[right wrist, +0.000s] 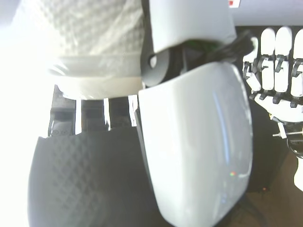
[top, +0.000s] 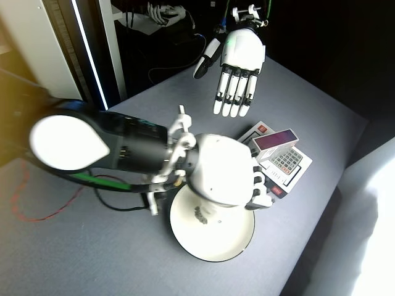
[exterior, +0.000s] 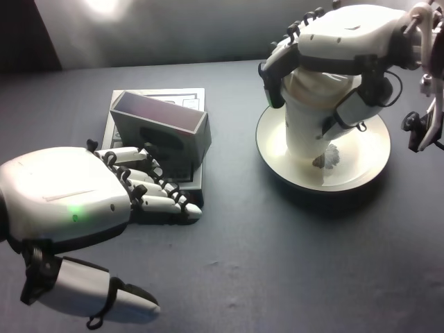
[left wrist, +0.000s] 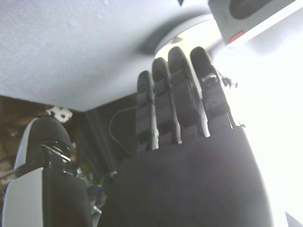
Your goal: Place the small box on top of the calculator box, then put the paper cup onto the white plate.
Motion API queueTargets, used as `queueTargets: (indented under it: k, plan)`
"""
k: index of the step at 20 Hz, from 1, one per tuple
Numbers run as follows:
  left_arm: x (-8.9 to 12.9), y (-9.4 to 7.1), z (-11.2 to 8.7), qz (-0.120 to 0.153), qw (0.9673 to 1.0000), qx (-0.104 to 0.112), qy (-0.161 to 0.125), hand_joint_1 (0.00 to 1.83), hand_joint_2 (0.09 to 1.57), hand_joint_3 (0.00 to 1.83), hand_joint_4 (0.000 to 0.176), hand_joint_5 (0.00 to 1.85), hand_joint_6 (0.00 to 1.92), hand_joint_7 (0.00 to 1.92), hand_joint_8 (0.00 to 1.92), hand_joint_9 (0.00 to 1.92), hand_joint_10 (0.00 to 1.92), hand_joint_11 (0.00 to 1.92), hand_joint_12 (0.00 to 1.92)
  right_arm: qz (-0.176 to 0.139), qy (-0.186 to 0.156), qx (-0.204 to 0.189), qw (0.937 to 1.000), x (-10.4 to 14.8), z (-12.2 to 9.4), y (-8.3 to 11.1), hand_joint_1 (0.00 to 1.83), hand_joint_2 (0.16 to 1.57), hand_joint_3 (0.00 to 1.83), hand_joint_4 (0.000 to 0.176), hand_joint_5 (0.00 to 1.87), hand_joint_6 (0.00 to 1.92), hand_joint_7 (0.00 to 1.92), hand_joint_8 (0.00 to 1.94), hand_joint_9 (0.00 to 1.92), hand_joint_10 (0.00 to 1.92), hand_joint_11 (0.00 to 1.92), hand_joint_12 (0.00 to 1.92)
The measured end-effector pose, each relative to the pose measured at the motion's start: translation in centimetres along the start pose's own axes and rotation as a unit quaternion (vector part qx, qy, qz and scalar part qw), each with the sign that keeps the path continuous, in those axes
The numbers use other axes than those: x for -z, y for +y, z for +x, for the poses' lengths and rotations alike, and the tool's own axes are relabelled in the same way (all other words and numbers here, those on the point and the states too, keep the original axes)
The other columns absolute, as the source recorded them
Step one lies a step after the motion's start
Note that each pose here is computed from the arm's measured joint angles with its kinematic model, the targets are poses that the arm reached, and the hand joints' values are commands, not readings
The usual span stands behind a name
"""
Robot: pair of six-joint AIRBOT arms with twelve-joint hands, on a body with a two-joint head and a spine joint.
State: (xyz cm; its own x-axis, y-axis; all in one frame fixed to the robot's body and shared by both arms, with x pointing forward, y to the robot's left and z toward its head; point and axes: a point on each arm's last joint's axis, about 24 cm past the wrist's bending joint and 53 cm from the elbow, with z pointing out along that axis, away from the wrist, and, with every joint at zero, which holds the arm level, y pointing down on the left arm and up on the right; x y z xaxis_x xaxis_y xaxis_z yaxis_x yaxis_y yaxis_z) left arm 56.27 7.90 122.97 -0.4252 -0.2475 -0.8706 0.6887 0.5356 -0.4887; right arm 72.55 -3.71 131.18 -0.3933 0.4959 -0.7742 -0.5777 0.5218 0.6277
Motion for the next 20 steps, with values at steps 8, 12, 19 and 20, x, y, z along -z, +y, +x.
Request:
queueTargets:
  k: [8, 12, 19, 20]
  plan:
    - [0.0, 0.0, 0.0, 0.0, 1.0, 0.0, 0.0, 0.29, 1.11, 0.0, 0.0, 0.37, 0.01, 0.41, 0.01, 0.41, 0.01, 0.02, 0.76, 0.001, 0.004, 0.009, 1.0, 0.2, 0.6, -1.0, 1.32, 1.25, 0.0, 0.0, 0.78, 1.29, 0.73, 1.41, 0.55, 1.54, 0.2, 1.44]
    - [0.0, 0.0, 0.0, 0.0, 1.0, 0.0, 0.0, 0.25, 1.12, 0.0, 0.0, 0.35, 0.0, 0.38, 0.0, 0.37, 0.0, 0.0, 0.75, -0.002, 0.006, 0.01, 0.9999, 0.2, 0.9, -1.1, 1.32, 1.26, 0.0, 0.0, 0.77, 1.3, 0.69, 1.47, 0.53, 1.58, 0.19, 1.47]
    - [0.0, 0.0, 0.0, 0.0, 1.0, -0.002, 0.0, 0.25, 1.13, 0.01, 0.0, 0.34, 0.0, 0.37, 0.0, 0.37, 0.0, 0.0, 0.75, 0.002, 0.001, 0.001, 1.0, 0.1, 0.6, -1.7, 1.32, 1.26, 0.0, 0.0, 0.78, 1.31, 0.69, 1.46, 0.52, 1.58, 0.18, 1.47]
    - [0.0, 0.1, 0.0, -0.001, 1.0, -0.001, 0.0, 0.35, 1.11, 0.0, 0.0, 0.35, 0.0, 0.39, 0.0, 0.39, 0.0, 0.0, 0.76, 0.002, 0.002, 0.0, 1.0, 0.1, 0.8, -1.8, 1.31, 1.26, 0.0, 0.0, 0.8, 1.29, 0.7, 1.45, 0.51, 1.58, 0.19, 1.48]
